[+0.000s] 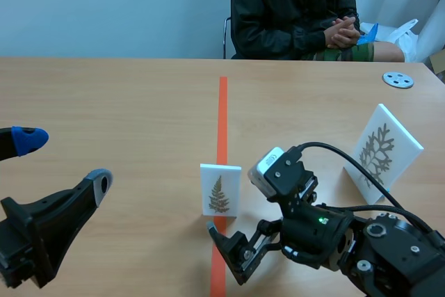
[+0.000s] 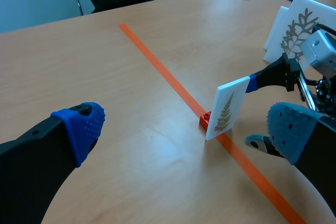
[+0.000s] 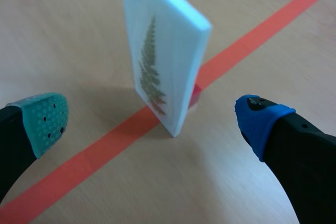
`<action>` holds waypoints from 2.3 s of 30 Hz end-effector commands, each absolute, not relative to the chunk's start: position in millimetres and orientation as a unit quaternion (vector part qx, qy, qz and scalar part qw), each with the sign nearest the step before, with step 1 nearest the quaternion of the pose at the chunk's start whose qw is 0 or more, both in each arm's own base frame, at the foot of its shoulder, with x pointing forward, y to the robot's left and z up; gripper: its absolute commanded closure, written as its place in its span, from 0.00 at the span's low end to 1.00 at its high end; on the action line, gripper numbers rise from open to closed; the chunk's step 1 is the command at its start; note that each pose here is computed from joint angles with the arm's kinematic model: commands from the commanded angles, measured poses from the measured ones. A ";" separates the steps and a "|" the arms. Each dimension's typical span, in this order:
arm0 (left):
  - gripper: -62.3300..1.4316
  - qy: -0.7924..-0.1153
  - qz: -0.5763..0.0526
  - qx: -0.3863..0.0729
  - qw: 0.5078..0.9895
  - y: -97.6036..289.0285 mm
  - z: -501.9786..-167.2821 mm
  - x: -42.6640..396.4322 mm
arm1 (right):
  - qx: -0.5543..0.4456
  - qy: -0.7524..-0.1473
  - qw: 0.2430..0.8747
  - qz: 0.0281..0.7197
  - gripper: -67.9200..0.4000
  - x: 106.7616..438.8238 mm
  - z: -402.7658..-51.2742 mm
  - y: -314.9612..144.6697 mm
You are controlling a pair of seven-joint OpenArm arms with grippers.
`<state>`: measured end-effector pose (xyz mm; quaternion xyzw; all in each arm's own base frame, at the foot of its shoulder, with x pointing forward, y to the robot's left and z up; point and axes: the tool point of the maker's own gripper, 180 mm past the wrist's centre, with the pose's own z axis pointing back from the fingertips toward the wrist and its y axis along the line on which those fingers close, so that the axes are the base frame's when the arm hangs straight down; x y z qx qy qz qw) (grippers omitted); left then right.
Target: Sort the leaf by its shape. The table is split by an orange tape line. A compound leaf with several leaflets goes to the left side, a simple leaf with one blade goes to the right side. Return to the home posture when a red brick is placed on the table.
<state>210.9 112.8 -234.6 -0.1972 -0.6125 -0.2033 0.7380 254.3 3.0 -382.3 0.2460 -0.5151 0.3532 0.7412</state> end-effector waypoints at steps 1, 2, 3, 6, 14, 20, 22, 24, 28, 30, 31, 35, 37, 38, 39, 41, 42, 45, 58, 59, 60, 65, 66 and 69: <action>0.00 -0.624 -0.201 -0.205 0.727 108.9 -226.4 212.4 | 0.247 -0.543 0.723 0.349 0.00 266.7 -366.0 7.2; 0.00 -0.624 -0.201 -0.205 0.727 108.9 -226.4 212.4 | 0.247 -0.545 0.721 0.349 0.00 268.0 -366.0 9.0; 0.00 -0.624 -0.201 -0.205 0.727 108.9 -226.4 212.4 | 0.246 -0.545 0.720 0.352 0.00 268.4 -366.9 10.8; 0.00 -0.624 -0.201 -0.205 0.727 108.9 -226.4 212.4 | 0.241 -0.550 0.712 0.365 0.00 270.6 -366.5 16.5; 0.00 -0.624 -0.201 -0.205 0.727 108.9 -226.4 212.4 | 0.241 -0.553 0.705 0.372 0.16 273.9 -365.1 25.6; 0.00 -0.624 -0.201 -0.205 0.727 108.9 -226.4 212.4 | 0.238 -0.554 0.705 0.373 0.38 274.3 -365.3 25.6; 0.00 -0.624 -0.201 -0.205 0.727 108.9 -226.4 212.4 | 0.237 -0.552 0.707 0.374 0.44 273.9 -366.5 25.5; 0.00 -0.624 -0.201 -0.205 0.727 108.9 -226.4 212.4 | 0.236 -0.550 0.708 0.374 0.52 273.8 -367.3 25.3; 0.00 -0.624 -0.201 -0.205 0.727 108.9 -226.4 212.4 | 0.236 -0.550 0.708 0.374 0.62 273.8 -367.3 25.3; 0.00 -0.624 -0.201 -0.205 0.727 108.9 -226.4 212.4 | 0.236 -0.550 0.708 0.374 0.67 273.8 -367.4 25.1; 0.00 -0.624 -0.201 -0.205 0.727 108.9 -226.4 212.4 | 0.236 -0.550 0.708 0.374 0.69 273.9 -367.4 25.1; 0.00 -0.624 -0.201 -0.205 0.727 108.9 -226.4 212.4 | 0.236 -0.550 0.708 0.374 0.78 273.9 -367.3 25.1; 0.00 -0.624 -0.201 -0.205 0.727 108.9 -226.4 212.4 | 0.236 -0.550 0.708 0.374 0.82 273.7 -367.3 25.2; 0.00 -0.624 -0.201 -0.205 0.727 108.9 -226.4 212.4 | 0.237 -0.550 0.708 0.374 0.84 273.3 -367.5 25.1; 0.00 -0.624 -0.201 -0.205 0.727 108.9 -226.4 212.4 | 0.237 -0.551 0.708 0.373 0.85 273.1 -367.3 25.1; 0.00 -0.624 -0.201 -0.205 0.727 108.9 -226.4 212.4 | 0.237 -0.551 0.708 0.374 0.89 273.0 -367.3 25.1; 0.00 -0.624 -0.201 -0.205 0.727 108.9 -226.4 212.4 | 0.237 -0.551 0.708 0.373 0.91 273.0 -367.3 25.1; 0.00 -0.624 -0.201 -0.205 0.727 108.9 -226.4 212.4 | 0.239 -0.554 0.705 0.372 0.97 273.1 -365.5 25.7; 0.00 -0.623 -0.201 -0.205 0.727 108.9 -226.5 212.4 | 0.246 -0.581 0.687 0.360 0.98 263.5 -333.2 17.0; 0.00 -0.623 -0.201 -0.205 0.727 108.9 -226.5 212.4 | 0.244 -0.583 0.688 0.357 0.97 262.2 -331.4 14.1; 0.00 -0.623 -0.201 -0.205 0.727 108.9 -226.5 212.4 | 0.243 -0.584 0.689 0.353 0.97 260.6 -329.1 11.2; 0.00 -0.623 -0.201 -0.205 0.727 108.9 -226.5 212.4 | 0.241 -0.588 0.693 0.341 0.98 248.9 -317.7 -0.7; 0.00 -0.623 -0.201 -0.205 0.727 108.9 -226.5 212.4 | 0.239 -0.588 0.694 0.340 0.98 247.3 -315.3 -3.9; 0.00 -0.623 -0.201 -0.205 0.727 108.9 -226.5 212.4 | 0.224 -0.591 0.701 0.331 0.98 245.4 -309.0 -15.8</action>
